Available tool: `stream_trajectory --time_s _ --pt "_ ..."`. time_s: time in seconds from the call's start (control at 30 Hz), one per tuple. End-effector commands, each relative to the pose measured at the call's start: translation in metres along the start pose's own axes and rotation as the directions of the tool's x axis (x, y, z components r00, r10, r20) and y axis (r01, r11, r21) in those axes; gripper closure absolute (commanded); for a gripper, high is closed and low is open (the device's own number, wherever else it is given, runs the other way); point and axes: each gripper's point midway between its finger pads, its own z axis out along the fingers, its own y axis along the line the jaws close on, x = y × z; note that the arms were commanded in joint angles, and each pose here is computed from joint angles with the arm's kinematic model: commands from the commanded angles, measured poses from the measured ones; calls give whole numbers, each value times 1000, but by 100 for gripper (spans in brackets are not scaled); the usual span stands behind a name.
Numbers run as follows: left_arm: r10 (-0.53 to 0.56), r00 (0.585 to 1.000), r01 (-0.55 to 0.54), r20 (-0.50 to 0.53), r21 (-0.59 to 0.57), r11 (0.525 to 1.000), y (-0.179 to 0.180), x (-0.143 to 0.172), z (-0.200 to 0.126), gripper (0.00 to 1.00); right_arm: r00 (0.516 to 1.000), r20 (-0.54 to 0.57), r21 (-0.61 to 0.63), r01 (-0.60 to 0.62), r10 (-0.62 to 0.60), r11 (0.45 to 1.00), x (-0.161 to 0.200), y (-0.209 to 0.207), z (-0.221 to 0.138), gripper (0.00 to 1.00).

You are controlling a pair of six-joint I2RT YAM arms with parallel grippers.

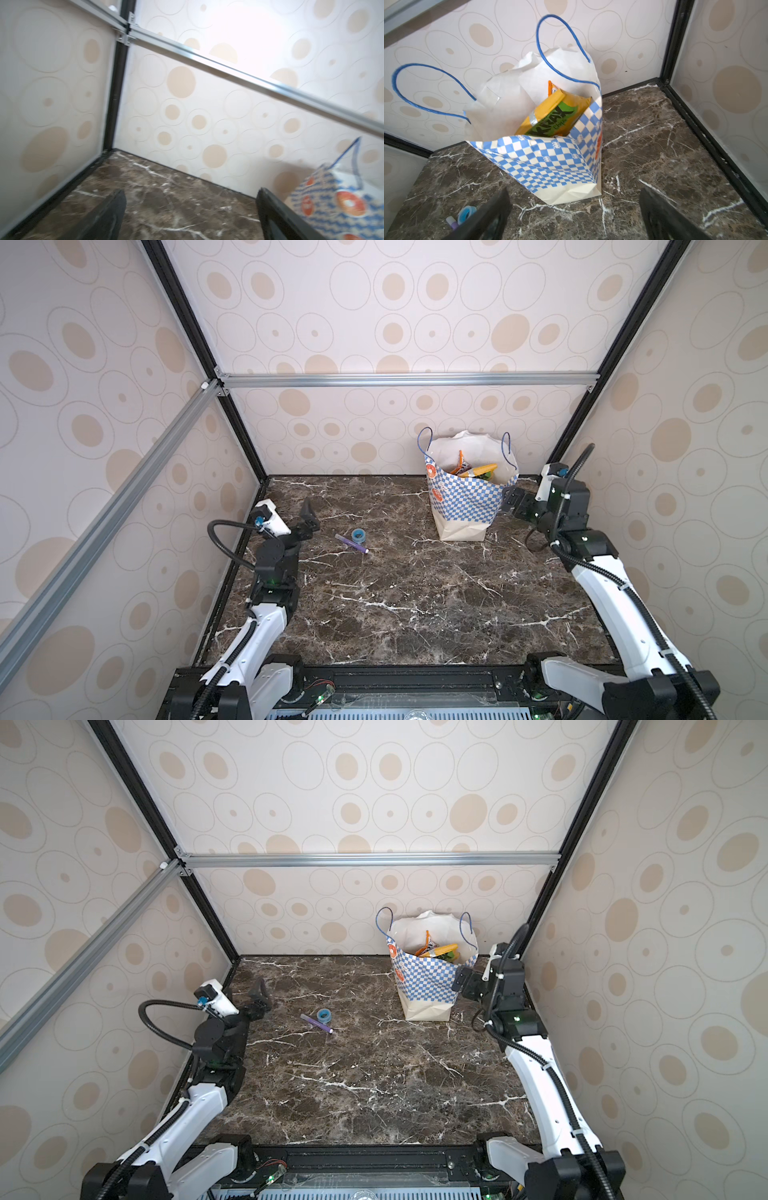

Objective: Take the snacks out of the paper bag
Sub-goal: Move the paper bag to the center of the table.

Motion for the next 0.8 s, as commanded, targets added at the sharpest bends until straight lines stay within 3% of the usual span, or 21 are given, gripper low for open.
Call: stream_trajectory --time_s 0.0,0.13,0.37,0.5,0.63,0.7,0.77 --pt "-258 930 274 -263 25 961 -50 30 14 4 964 -265 64 6 11 998 40 -8 21 0" --pt "-255 886 297 -386 52 953 -123 43 52 8 962 -270 102 -11 38 995 10 -9 59 0" --pt "-179 847 285 -500 145 947 -231 89 130 12 974 -205 180 -56 94 982 -27 -27 104 1" --pt "-109 859 239 -500 203 950 -284 117 173 8 974 -184 166 -104 134 981 -22 -32 119 14" --pt "-68 840 222 -539 227 948 -318 160 212 2 977 -169 144 -107 132 984 -17 -32 126 31" --pt "-88 841 224 -534 194 955 -315 175 223 2 977 -171 130 -103 125 986 -15 -30 128 42" --pt "-98 835 226 -541 175 958 -309 189 224 2 977 -169 96 -113 128 989 -13 -26 129 46"
